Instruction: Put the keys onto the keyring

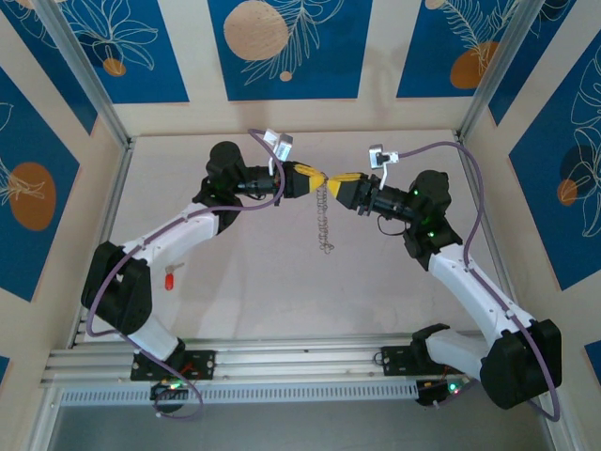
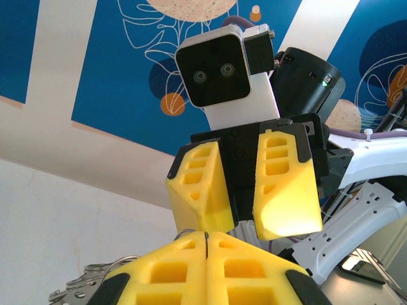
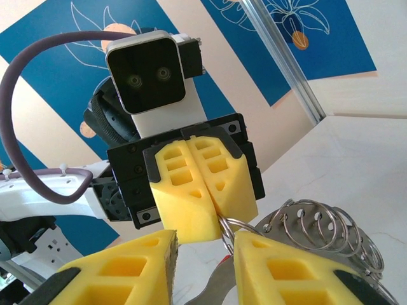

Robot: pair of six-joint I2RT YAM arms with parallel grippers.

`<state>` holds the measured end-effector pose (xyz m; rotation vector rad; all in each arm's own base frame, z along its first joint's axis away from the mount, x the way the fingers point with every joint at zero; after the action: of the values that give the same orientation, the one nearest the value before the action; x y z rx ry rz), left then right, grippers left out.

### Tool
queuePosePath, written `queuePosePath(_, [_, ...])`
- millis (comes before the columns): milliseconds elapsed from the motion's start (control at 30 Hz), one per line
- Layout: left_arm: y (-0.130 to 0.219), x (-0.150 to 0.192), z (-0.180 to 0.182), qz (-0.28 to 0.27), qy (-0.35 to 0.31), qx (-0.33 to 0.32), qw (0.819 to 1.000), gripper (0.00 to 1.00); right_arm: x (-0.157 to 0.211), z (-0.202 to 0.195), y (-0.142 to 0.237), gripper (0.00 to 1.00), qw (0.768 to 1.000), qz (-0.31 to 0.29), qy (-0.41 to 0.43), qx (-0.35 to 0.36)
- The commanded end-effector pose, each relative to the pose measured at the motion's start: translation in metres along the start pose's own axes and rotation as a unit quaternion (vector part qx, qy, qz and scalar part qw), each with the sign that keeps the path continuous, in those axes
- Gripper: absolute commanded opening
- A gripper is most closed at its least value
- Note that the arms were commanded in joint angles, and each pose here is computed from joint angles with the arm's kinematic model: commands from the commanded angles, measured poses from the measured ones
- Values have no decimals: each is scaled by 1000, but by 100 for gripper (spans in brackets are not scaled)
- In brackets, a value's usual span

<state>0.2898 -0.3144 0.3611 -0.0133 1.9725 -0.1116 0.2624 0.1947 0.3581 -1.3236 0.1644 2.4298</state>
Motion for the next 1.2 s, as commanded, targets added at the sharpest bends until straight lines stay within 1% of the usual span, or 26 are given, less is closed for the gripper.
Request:
queuePosePath(0, [-2, -16, -16, -11, -38, 21, 999, 0, -2, 10, -4, 28, 1000, 11, 13, -21])
queuePosePath(233, [-2, -16, -16, -11, -37, 22, 999, 0, -1, 11, -9, 24, 999, 21, 15, -30])
queuePosePath(333, [-2, -17, -17, -12, -38, 23, 999, 0, -2, 9, -9, 24, 999, 20, 15, -24])
queuePosePath(400, [-2, -16, -16, -12, -36, 22, 999, 0, -3, 6, -6, 25, 1000, 14, 14, -14])
queuePosePath(567, [-2, -17, -17, -11, -37, 24, 999, 0, -7, 0, 10, 31, 1000, -6, 9, 13])
queuePosePath(700, [-2, -16, -17, -11, -36, 24, 999, 0, -7, -2, 14, 36, 1000, -9, 3, 20])
queuePosePath(867, [-2, -18, -17, -11, -37, 26, 999, 0, -4, -4, 9, 36, 1000, -1, -3, 14])
queuePosePath(1167, [-3, -20, -17, -11, -36, 27, 999, 0, 0, -3, 1, 34, 1000, 10, -5, 4])
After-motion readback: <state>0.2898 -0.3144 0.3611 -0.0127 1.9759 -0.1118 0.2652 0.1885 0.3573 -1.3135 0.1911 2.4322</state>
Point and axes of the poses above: each hand's point on the last joint's axis, 136 mm out from that joint toward the fingers, its own y axis back along the fingers, its own z axis along the line the jaws close on, x = y × z, the point moved 4 cm from there along y, back along the fingers, and after that the axes turned 2 degrees about y, right-handed, at the moved point
